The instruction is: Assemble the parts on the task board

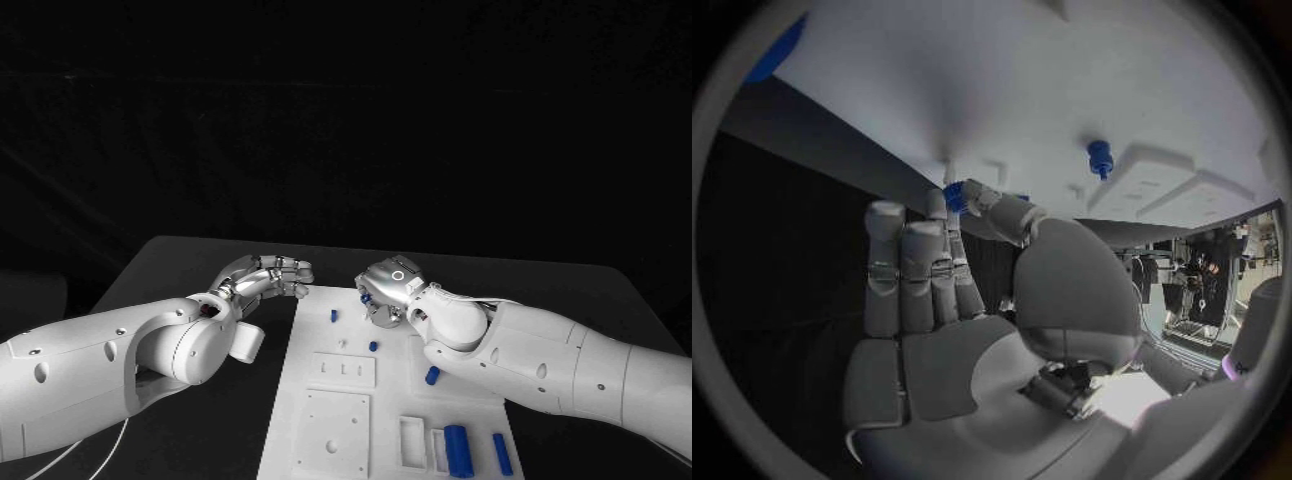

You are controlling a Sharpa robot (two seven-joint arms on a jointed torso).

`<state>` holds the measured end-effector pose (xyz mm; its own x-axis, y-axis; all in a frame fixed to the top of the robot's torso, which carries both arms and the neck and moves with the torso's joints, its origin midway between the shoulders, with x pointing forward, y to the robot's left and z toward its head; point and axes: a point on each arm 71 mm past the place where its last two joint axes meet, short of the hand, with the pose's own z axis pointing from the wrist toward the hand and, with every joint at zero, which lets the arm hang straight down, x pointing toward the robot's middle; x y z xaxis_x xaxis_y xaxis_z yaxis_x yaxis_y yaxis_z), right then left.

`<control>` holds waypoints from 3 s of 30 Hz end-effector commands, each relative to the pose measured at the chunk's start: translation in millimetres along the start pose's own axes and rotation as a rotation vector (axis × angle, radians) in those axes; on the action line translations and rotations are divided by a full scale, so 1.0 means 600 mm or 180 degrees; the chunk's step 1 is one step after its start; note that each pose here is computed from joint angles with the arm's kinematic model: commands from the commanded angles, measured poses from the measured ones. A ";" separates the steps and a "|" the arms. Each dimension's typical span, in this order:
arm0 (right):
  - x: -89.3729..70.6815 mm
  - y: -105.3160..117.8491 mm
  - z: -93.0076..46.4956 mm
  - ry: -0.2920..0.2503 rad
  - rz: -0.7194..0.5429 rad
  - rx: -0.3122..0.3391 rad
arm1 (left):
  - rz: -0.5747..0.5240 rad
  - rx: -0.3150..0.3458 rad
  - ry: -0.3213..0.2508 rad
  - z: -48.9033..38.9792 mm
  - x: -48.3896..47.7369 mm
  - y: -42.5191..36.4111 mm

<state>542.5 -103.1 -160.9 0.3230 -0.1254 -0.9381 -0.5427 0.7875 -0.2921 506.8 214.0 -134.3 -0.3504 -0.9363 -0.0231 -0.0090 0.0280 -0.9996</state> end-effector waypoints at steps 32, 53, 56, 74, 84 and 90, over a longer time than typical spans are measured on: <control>0.016 -0.024 -0.011 0.0181 0.0163 0.0193 | 0.0021 0.0035 -0.0010 0.000 -0.003 -0.005; -0.068 -0.081 -0.031 -0.0112 0.0790 0.0501 | 0.0047 0.0042 -0.0102 0.001 -0.021 -0.005; -0.083 -0.109 -0.040 -0.0047 0.0973 0.0626 | 0.0057 0.0050 -0.0125 0.003 -0.025 -0.004; -0.056 -0.203 -0.091 0.0474 0.1097 0.0930 | 0.0082 0.0073 -0.0198 0.008 -0.043 -0.003; -0.009 -0.201 -0.102 0.0693 0.1286 0.0989 | 0.0070 0.0080 -0.0180 0.006 -0.042 -0.003; 0.011 -0.198 -0.105 0.0753 0.1348 0.1005 | 0.0060 0.0084 -0.0160 0.003 -0.040 -0.003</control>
<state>560.3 -236.5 -141.9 -0.0408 0.1276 -0.9910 -0.3039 0.9432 0.1339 517.7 238.2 -134.8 -0.2887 -0.9564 -0.0448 0.0026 0.0460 -0.9989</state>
